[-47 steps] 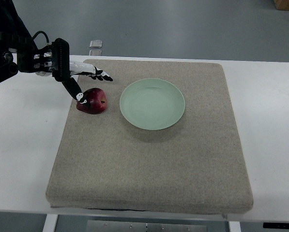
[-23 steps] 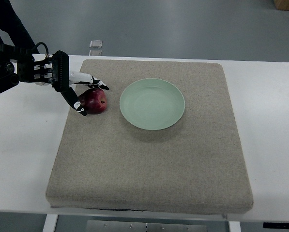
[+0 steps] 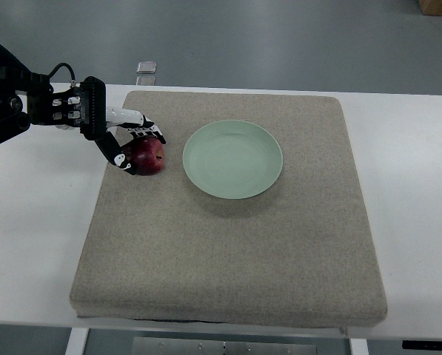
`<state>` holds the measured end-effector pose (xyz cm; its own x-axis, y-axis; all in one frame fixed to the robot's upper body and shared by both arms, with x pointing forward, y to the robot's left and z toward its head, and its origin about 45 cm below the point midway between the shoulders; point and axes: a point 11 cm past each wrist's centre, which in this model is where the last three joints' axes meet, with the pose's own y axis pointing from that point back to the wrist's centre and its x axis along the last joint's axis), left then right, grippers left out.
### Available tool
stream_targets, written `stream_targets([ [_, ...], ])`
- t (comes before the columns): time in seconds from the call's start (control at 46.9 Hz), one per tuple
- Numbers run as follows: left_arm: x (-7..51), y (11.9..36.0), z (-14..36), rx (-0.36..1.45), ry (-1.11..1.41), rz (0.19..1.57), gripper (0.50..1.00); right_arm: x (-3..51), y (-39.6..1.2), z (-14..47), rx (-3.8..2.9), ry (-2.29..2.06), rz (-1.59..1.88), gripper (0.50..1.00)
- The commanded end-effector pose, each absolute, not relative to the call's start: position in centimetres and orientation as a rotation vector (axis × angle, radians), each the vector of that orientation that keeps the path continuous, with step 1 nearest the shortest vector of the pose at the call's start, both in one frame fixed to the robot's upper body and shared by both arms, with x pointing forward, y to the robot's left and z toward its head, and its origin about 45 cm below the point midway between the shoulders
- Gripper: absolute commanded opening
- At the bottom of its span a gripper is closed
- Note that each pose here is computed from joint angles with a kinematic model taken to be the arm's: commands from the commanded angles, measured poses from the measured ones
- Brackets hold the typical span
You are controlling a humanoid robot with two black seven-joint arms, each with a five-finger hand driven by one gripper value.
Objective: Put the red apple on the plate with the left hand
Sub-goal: 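Lower the left hand onto the red apple and close fingers around it, then lift the apple with the left hand and carry it over the green plate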
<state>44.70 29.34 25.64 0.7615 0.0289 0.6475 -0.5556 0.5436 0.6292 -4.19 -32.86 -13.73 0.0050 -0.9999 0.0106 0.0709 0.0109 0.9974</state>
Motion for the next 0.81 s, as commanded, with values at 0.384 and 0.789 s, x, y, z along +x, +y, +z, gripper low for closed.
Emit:
stream_targets([
  [0.384,45.6,28.6,27.4,0.908,-0.685,0.408,0.611,-4.2,-32.9,-13.7,1.151,-1.158,-1.230,0.932],
  [0.789,47.5,24.0,30.9,0.779,-0.843,0.471,0.619,-4.2,-32.8,-13.7,1.152,-1.159,-1.232,0.932],
])
